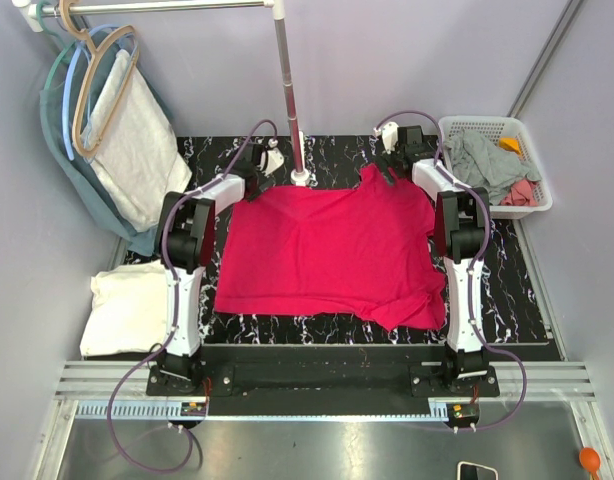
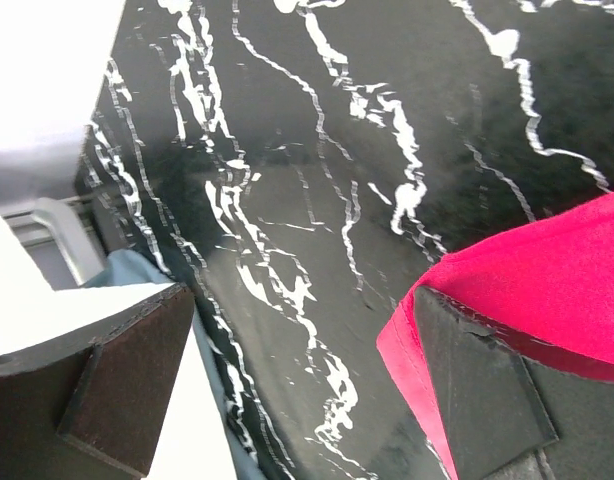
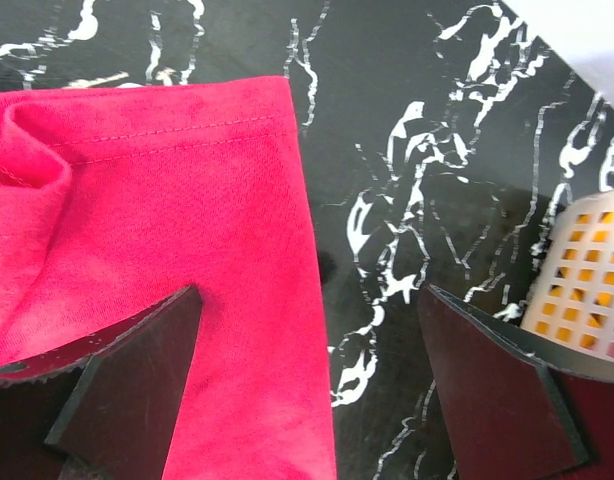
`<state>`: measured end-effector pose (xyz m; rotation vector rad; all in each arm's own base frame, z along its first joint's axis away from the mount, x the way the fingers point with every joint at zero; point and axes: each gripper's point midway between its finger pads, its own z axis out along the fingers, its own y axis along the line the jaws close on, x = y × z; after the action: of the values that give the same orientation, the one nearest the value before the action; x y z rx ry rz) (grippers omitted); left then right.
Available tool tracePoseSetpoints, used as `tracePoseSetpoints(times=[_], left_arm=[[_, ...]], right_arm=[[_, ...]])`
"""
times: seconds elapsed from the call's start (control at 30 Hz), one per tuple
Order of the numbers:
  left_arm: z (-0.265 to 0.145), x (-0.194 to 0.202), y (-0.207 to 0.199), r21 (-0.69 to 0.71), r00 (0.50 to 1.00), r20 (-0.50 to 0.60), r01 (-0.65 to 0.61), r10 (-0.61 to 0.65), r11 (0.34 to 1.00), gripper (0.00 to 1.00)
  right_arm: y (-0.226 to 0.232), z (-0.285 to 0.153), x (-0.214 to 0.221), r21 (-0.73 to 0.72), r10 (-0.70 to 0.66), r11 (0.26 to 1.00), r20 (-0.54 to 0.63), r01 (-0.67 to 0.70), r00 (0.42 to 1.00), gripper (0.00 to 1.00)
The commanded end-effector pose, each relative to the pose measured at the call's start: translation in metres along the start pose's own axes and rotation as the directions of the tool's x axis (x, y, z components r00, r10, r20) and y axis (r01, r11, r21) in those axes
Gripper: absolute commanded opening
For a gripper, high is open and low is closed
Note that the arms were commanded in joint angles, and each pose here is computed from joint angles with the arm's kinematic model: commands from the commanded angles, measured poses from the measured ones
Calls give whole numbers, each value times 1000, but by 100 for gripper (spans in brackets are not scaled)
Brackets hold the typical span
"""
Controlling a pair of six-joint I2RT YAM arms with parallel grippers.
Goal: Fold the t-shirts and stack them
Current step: Flatten the tshirt out
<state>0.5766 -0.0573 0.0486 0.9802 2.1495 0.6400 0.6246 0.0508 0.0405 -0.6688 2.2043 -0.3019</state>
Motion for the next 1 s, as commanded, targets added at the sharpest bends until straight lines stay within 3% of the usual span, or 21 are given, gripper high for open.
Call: tracePoseSetpoints(times=[0.0, 0.57, 0.97], left_arm=[[21, 27, -12, -1, 993, -106, -59, 58, 998, 99], [38, 23, 10, -77, 992, -124, -46, 37, 996, 99], [-6, -13, 45, -137, 998, -3, 61, -62, 989, 99]], right_arm=[[-11, 13, 14, 65, -50, 997, -49, 53, 998, 98], [-30, 29, -2, 139, -75, 987, -36, 79, 997, 98], [-38, -18, -30, 120, -22, 993, 31, 18, 999, 99]])
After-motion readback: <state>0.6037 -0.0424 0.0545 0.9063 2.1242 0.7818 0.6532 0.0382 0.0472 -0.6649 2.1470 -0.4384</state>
